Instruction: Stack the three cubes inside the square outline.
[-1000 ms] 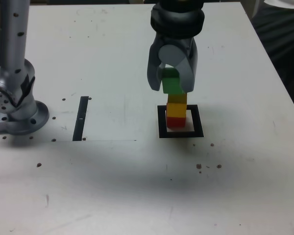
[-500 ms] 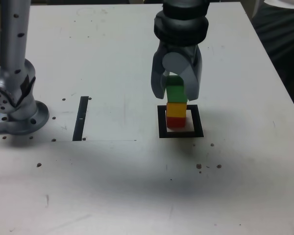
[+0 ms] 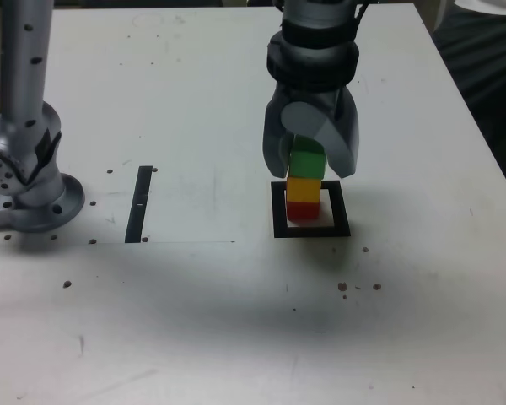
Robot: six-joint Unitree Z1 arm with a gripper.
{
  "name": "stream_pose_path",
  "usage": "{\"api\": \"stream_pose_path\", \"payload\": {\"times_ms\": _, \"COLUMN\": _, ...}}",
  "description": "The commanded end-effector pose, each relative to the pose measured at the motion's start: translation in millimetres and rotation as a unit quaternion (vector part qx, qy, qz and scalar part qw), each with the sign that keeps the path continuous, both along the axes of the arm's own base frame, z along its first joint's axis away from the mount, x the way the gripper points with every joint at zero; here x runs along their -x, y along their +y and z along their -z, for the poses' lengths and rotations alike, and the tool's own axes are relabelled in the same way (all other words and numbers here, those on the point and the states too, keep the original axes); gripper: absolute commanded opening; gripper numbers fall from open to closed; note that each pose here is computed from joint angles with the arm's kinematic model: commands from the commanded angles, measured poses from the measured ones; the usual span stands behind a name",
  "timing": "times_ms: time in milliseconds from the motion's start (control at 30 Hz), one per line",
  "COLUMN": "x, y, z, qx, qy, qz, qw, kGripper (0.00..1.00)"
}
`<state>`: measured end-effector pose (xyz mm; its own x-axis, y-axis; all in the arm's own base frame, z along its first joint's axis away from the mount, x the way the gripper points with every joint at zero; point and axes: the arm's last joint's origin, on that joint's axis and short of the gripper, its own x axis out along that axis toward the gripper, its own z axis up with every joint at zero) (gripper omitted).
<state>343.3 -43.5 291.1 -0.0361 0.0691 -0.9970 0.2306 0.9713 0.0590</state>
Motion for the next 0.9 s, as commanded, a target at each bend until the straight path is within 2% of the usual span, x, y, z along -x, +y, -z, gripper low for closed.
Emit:
{"api": "stream_pose_path", "payload": {"times_ms": 0, "x": 4, "y": 1, "z": -4, "qx": 0.0, "qy": -0.01, "qz": 0.0, "qw": 1.0, "kGripper": 0.99}}
{"api": "stream_pose_path", "payload": {"times_ms": 167, "x": 14, "y": 4, "z": -14, "qx": -0.007, "qy": -0.032, "qz": -0.004, "qw": 0.9994, "kGripper": 0.99}}
{"api": "stream_pose_path", "payload": {"times_ms": 400, "x": 47, "y": 15, "z": -35, "qx": -0.035, "qy": -0.072, "qz": -0.024, "qw": 0.9965, "kGripper": 1.0}}
{"api": "stream_pose_path", "payload": {"times_ms": 567, "x": 79, "y": 22, "z": -38, "qx": -0.049, "qy": -0.092, "qz": -0.039, "qw": 0.9938, "kGripper": 1.0}}
{"api": "stream_pose_path", "payload": {"times_ms": 667, "x": 99, "y": 27, "z": -32, "qx": -0.052, "qy": -0.091, "qz": -0.046, "qw": 0.9934, "kGripper": 1.0}}
{"api": "stream_pose_path", "payload": {"times_ms": 867, "x": 137, "y": 36, "z": -8, "qx": -0.04, "qy": -0.059, "qz": -0.068, "qw": 0.9952, "kGripper": 1.0}}
